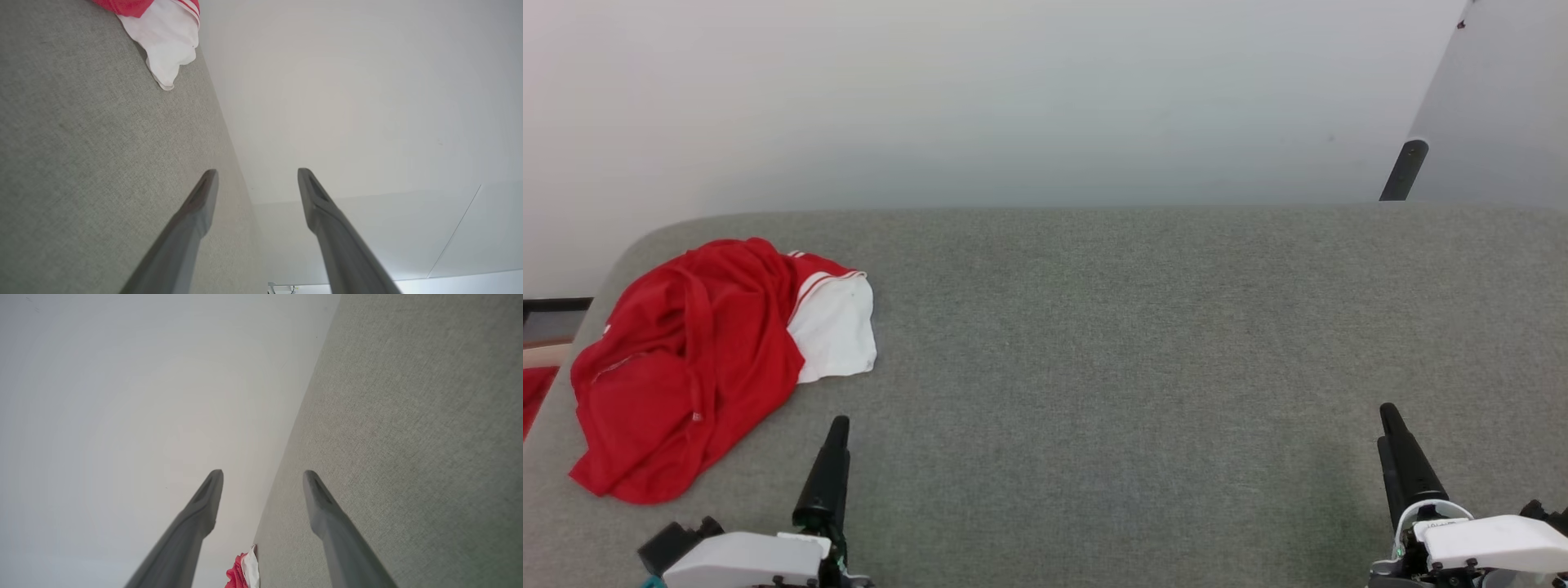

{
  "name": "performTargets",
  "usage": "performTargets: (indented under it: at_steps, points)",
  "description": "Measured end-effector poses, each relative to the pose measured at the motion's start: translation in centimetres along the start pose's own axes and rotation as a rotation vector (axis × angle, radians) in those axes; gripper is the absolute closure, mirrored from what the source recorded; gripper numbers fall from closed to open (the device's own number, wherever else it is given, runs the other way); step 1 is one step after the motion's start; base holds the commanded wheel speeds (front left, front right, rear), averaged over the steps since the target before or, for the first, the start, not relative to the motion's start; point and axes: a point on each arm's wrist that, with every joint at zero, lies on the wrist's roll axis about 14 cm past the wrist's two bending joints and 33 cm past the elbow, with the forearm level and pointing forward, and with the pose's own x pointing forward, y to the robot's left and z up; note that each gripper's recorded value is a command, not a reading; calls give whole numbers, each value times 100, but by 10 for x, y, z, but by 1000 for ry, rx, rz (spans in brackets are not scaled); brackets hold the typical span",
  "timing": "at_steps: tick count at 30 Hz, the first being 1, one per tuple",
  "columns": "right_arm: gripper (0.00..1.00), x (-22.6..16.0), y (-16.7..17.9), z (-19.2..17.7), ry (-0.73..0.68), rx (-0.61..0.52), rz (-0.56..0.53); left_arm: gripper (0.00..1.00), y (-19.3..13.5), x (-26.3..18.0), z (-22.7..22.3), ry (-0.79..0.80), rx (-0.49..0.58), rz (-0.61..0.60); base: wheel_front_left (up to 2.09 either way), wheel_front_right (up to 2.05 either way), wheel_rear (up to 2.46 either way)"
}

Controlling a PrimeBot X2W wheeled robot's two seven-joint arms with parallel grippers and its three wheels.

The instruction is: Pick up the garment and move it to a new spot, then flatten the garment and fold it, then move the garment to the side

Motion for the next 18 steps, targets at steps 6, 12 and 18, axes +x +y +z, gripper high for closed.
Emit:
performTargets:
  at_steps: [6,12,18]
  points:
    - [0,0,2,1,-2,-117,7,0,0,0,2,-6,119,4,0,0,0]
    - [0,2,7,1,1,-273,25,0,1,-1,4,-8,272,12,0,0,0]
    - [0,3,14,1,1,-430,47,0,0,-1,8,-20,429,13,0,0,0]
